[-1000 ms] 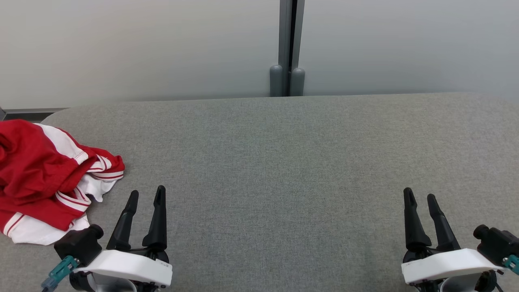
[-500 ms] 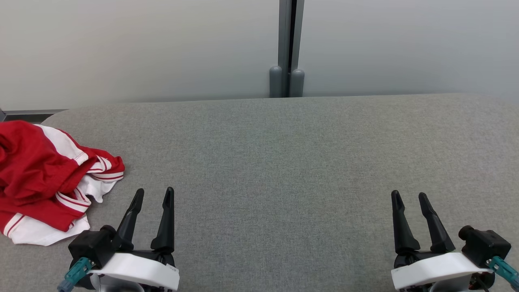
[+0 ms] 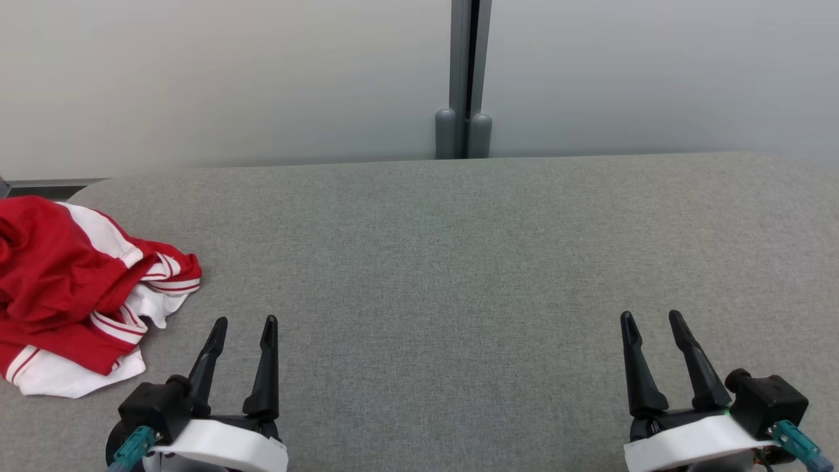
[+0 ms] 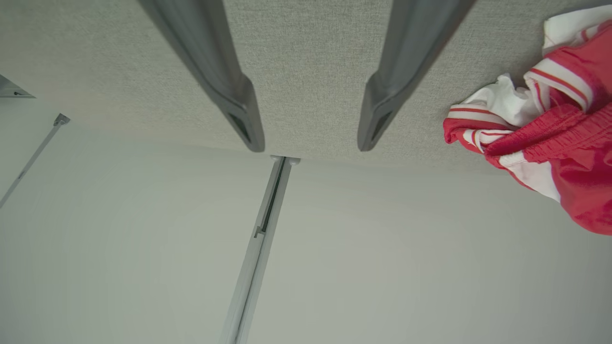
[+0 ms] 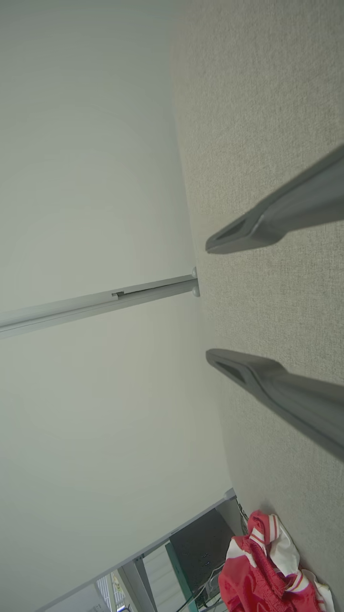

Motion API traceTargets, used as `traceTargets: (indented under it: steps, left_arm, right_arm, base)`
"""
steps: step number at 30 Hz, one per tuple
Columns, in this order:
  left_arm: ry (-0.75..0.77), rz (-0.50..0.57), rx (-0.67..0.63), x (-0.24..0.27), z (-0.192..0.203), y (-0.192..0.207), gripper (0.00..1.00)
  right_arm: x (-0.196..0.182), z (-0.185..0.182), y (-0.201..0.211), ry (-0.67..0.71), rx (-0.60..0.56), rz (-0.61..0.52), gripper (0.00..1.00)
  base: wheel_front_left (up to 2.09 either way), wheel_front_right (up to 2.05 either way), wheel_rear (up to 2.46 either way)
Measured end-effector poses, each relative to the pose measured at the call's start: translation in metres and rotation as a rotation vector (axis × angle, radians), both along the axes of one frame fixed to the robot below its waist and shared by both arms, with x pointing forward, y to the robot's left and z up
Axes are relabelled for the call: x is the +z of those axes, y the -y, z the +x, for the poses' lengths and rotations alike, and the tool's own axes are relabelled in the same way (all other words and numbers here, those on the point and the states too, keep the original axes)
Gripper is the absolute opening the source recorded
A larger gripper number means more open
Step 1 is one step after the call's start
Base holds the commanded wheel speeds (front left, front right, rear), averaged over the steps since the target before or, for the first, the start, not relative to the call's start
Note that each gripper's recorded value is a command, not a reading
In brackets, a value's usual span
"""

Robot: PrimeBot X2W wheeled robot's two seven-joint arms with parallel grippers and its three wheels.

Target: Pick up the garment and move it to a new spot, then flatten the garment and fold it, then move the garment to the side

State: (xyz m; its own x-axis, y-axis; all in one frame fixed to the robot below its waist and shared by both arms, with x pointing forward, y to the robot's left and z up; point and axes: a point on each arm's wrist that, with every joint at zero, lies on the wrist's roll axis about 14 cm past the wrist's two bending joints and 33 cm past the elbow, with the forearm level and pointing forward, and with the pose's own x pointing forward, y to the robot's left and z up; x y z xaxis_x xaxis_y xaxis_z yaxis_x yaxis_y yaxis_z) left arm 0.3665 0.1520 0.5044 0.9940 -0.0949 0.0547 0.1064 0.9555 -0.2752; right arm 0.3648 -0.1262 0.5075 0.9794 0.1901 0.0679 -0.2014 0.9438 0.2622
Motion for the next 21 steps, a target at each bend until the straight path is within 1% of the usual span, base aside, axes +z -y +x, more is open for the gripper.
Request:
traceTargets:
  steps: [13, 21]
  left_arm:
    - [0.028, 0.126, -0.015, 0.0018, -0.0004, 0.0064, 1.00]
    - [0.052, 0.183, -0.009, 0.0057, -0.0016, 0.0063, 1.00]
  right_arm:
    - [0.0001, -0.0026, 0.0008, 0.029, 0.002, -0.092, 1.00]
    - [0.0016, -0.0042, -0.0026, 0.050, 0.016, -0.146, 1.00]
  base:
    - [0.00, 0.00, 0.00]
    - [0.00, 0.00, 0.00]
